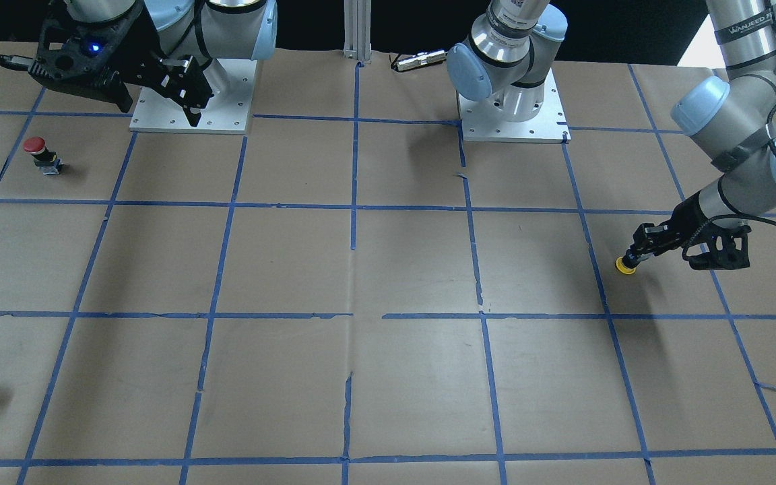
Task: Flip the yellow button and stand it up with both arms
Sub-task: 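Lift the yellow button with the left gripper and carry it toward the right gripper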
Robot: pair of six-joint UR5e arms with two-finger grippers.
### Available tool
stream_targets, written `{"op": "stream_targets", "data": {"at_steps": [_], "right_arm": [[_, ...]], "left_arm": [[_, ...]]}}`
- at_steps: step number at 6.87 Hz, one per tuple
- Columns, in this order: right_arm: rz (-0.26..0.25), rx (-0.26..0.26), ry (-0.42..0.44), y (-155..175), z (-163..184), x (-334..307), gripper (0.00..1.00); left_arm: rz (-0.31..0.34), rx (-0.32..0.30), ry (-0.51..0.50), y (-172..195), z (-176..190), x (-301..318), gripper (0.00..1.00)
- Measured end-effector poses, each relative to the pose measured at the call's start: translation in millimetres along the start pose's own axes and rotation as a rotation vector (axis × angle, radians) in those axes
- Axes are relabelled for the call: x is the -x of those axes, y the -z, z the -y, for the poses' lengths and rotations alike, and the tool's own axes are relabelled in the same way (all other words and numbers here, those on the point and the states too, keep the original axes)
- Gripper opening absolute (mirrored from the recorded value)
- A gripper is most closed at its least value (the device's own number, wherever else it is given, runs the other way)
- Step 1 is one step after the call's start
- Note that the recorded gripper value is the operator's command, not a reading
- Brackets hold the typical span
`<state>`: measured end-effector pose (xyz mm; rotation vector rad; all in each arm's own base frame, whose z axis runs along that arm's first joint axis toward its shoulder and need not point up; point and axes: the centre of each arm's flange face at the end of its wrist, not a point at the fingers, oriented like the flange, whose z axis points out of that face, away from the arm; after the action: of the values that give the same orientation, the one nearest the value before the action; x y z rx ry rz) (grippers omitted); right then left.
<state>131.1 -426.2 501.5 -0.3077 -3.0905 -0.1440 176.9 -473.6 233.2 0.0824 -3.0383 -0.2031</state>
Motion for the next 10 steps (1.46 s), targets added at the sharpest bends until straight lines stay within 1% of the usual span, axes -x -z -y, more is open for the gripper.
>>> {"op": "stream_targets", "data": {"at_steps": [1,2,3,5,6,7,8,9,10], "right_arm": [[0.0,0.001,0.0,-0.6,0.0,0.0,1.0],[0.0,0.003,-0.001,-1.2,0.4,0.2,1.0],[0.0,0.004,-0.001,-1.5,0.5,0.2,1.0],[-0.001,0.007,-0.001,-2.1,0.7,0.2,1.0],[0.02,0.012,-0.005,-2.3,2.4,0.7,1.0],[0.079,0.02,-0.016,-1.6,6.6,1.8,1.0],[0.148,0.03,-0.041,-0.7,13.1,-0.8,1.0],[0.239,0.043,-0.078,2.0,20.7,-6.6,1.0],[0.37,0.056,-0.118,7.7,28.0,-11.0,1.0]], "left_arm": [[-0.09,-0.005,-0.024,3.2,-0.4,-22.7,0.14],[-0.24,-0.028,-0.052,5.1,0.6,-56.3,0.14],[-0.417,-0.061,-0.093,6.1,3.1,-101.4,0.14],[-0.781,-0.16,-0.164,10.3,5.7,-198.9,0.14],[-0.979,-0.219,-0.164,14.5,4.3,-238.4,0.14],[-1.169,-0.266,-0.144,16.8,-0.6,-270.3,0.14],[-1.322,-0.295,-0.109,15.2,-8.0,-291.6,0.14],[-1.44,-0.308,-0.075,13.3,-15.8,-309.4,0.14],[-1.535,-0.305,-0.06,14.0,-22.6,-330.4,0.14]]}}
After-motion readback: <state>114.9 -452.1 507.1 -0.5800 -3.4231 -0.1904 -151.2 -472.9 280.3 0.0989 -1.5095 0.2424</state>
